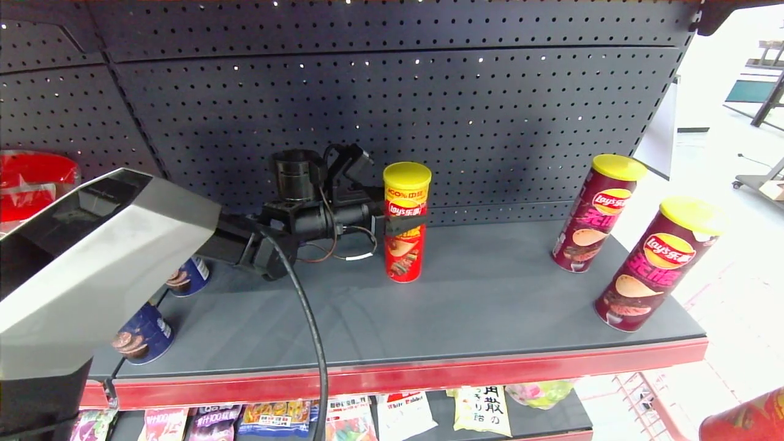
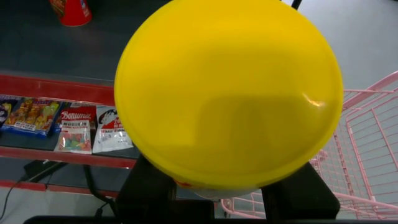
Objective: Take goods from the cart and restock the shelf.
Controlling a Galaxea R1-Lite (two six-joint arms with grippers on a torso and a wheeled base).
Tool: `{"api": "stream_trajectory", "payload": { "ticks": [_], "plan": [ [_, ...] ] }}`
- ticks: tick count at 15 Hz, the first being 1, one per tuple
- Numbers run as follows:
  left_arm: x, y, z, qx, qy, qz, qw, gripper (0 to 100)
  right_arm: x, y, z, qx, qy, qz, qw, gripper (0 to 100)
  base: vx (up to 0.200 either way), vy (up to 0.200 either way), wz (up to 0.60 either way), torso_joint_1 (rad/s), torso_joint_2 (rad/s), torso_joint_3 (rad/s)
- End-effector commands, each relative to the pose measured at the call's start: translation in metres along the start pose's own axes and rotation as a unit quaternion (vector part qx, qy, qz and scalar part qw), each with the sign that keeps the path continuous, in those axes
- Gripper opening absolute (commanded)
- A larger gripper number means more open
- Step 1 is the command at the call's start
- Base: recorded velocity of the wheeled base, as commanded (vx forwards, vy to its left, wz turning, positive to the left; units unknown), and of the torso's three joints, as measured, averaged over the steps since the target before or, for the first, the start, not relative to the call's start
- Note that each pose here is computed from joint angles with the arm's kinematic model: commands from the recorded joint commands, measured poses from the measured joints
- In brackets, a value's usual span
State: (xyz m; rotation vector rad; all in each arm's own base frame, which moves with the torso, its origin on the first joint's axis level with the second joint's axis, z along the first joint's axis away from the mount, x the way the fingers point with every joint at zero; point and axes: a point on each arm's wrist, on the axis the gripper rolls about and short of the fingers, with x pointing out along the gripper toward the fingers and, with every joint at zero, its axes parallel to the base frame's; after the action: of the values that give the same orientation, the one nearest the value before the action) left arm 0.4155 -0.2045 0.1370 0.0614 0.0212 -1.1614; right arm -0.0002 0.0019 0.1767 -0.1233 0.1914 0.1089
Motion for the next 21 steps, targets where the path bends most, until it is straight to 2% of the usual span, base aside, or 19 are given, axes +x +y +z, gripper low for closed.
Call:
{"api": "stream_trajectory", "payload": {
  "ticks": [1,3,4,7,9,12,13,15,16,17,18,21],
  "plan": [
    [0.005,0.001,0.0,0.001,-0.004,0.0,1.0,0,0.001,0.0,0.0,0.0,0.001,0.001,1.0,0,0.0,0.0,0.0,0.0,0.0,0.0],
    [0.008,-0.002,0.003,-0.011,-0.008,-0.003,0.9999,0,0.001,0.0,0.0,0.0,0.002,0.0,1.0,0,0.0,0.0,0.0,0.0,0.0,0.0],
    [0.008,-0.002,0.003,-0.012,-0.008,-0.003,0.9999,0,0.001,0.0,0.0,0.0,0.002,0.001,1.0,0,0.0,0.0,0.0,0.0,0.0,0.0],
    [0.007,-0.006,0.004,-0.008,-0.013,-0.002,0.9999,0,0.001,0.0,-0.001,0.0,0.004,0.001,1.0,0,0.0,0.0,0.0,0.0,0.0,0.0],
    [-0.003,-0.014,0.011,-0.007,-0.016,-0.002,0.9998,0,0.002,0.0,0.001,0.0,0.005,0.002,1.0,0,0.0,0.0,0.0,0.0,0.0,0.0],
    [-0.045,-0.046,0.03,-0.022,-0.002,-0.001,0.9997,0,0.003,-0.001,0.007,0.001,0.003,0.002,1.0,0,0.0,0.0,0.0,0.0,0.0,0.0],
    [-0.055,-0.055,0.037,-0.021,-0.002,-0.001,0.9998,0,0.002,-0.001,0.007,0.0,0.001,0.002,1.0,0,0.0,0.0,0.0,0.0,0.0,0.0],
    [-0.068,-0.063,0.042,-0.015,-0.006,0.017,0.9997,0,0.002,-0.001,0.008,0.0,0.0,0.002,1.0,0,0.0,0.0,0.0,0.0,0.0,0.0],
    [-0.071,-0.067,0.039,-0.016,-0.003,0.034,0.9993,0,0.002,-0.001,0.008,0.0,0.0,0.002,1.0,0,0.0,0.0,0.0,0.0,0.0,0.0],
    [-0.076,-0.074,0.026,-0.015,-0.002,0.046,0.9988,0,0.003,-0.001,0.008,0.0,0.001,0.003,1.0,0,0.0,0.0,0.0,0.0,0.0,0.0],
    [-0.075,-0.079,0.019,-0.012,-0.007,0.044,0.9989,0,0.003,-0.001,0.008,0.0,0.001,0.003,1.0,0,0.0,0.0,0.0,0.0,0.0,0.0],
    [-0.064,-0.083,0.001,-0.006,-0.02,0.035,0.9992,0,0.002,-0.001,0.007,0.0,0.001,0.003,1.0,0,0.0,0.0,0.0,0.0,0.0,0.0]
  ]
}}
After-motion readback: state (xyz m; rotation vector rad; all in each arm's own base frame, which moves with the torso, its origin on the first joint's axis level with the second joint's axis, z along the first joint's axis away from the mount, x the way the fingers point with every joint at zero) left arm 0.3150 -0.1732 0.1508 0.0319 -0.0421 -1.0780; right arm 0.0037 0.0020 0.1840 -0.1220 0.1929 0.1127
